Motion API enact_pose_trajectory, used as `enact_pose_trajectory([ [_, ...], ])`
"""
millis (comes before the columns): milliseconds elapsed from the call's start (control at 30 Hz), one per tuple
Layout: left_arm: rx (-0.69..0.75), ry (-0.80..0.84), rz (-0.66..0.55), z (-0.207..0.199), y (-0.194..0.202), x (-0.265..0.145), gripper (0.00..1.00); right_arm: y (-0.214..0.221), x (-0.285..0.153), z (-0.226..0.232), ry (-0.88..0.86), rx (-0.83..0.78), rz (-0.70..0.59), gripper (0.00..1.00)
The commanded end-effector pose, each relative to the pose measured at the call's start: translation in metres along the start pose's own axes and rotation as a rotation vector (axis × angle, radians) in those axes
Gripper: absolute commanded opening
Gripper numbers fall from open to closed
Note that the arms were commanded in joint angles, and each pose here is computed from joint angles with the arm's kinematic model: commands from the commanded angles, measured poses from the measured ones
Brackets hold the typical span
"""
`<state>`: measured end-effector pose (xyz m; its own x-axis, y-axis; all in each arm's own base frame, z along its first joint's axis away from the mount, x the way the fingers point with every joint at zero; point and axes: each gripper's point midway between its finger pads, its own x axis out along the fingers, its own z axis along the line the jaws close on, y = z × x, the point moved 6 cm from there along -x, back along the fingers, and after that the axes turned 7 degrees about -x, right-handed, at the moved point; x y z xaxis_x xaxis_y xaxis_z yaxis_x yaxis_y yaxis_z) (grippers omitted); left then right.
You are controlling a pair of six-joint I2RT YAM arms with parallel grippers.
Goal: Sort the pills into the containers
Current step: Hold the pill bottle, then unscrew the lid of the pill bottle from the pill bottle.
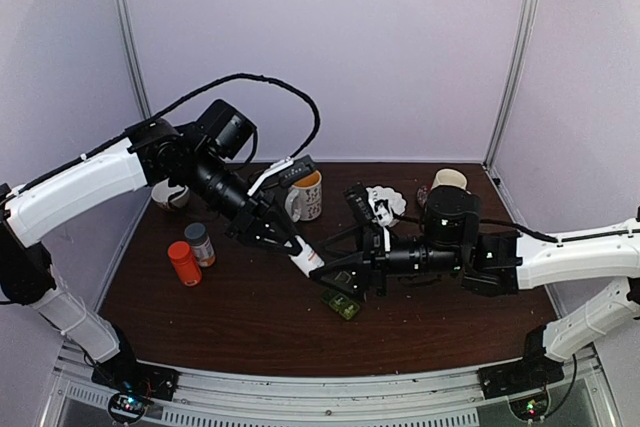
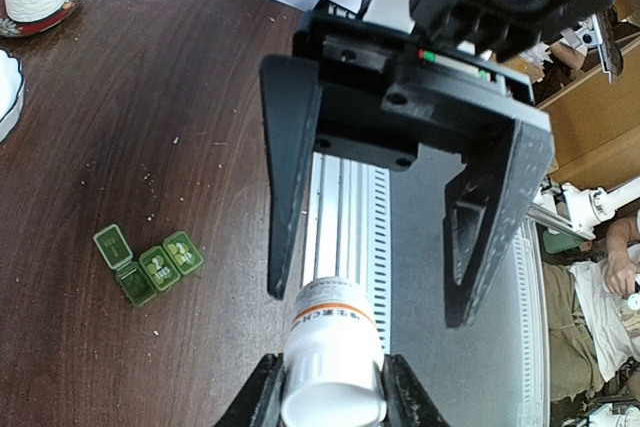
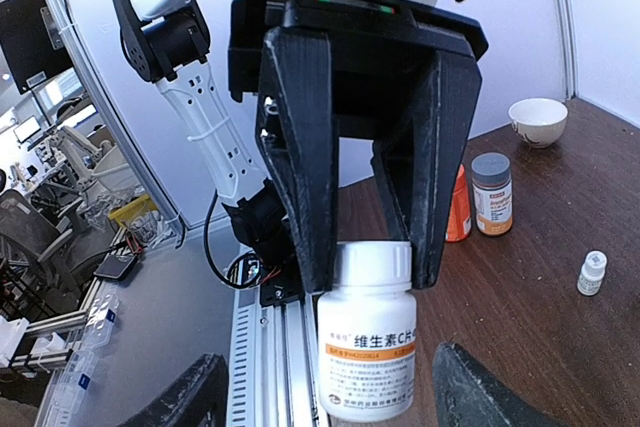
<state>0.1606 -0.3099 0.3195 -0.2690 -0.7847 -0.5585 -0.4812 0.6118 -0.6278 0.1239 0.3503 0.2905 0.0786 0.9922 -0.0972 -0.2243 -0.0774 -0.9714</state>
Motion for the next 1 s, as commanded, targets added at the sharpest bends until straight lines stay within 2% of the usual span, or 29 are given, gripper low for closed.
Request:
enact_pose_trajectory([
  [0,0.091,0.034,-0.058,-0.013,-0.015,-0.008,0.25,-0.004,0.009,0.003,-0.029,-0.007,0.006,0.69],
  [200,0.095,0.044,-0.060,-0.012,-0.016,-0.007,0.25,-0.004,0.016,-0.003,-0.003,0.002,0.009,0.57],
  [400,0.090,0.039,-0.070,-0.009,-0.016,-0.004,0.25,-0.003,0.020,-0.006,0.011,0.014,0.007,0.31],
  [467,0.085,0.024,-0.072,-0.007,-0.017,-0.003,0.25,-0.002,0.020,-0.006,0.020,0.011,0.010,0.27],
  [533,0.076,0.021,-0.076,-0.006,-0.018,-0.004,0.24,-0.001,0.020,-0.007,0.033,0.001,0.016,0.18],
  [633,0.056,0.007,-0.083,-0.003,-0.019,-0.002,0.24,0.000,0.018,-0.009,0.073,-0.021,0.023,0.12],
  [700,-0.011,-0.022,-0.081,0.003,-0.021,0.000,0.24,0.000,0.017,-0.012,0.121,-0.045,0.033,0.11],
  [767,-0.086,-0.052,-0.087,0.008,-0.024,0.001,0.25,0.002,0.015,-0.018,0.217,-0.083,0.065,0.06],
  [967,-0.327,0.009,-0.126,0.024,-0.024,0.019,0.26,0.006,0.002,-0.029,0.529,-0.241,0.125,0.00],
])
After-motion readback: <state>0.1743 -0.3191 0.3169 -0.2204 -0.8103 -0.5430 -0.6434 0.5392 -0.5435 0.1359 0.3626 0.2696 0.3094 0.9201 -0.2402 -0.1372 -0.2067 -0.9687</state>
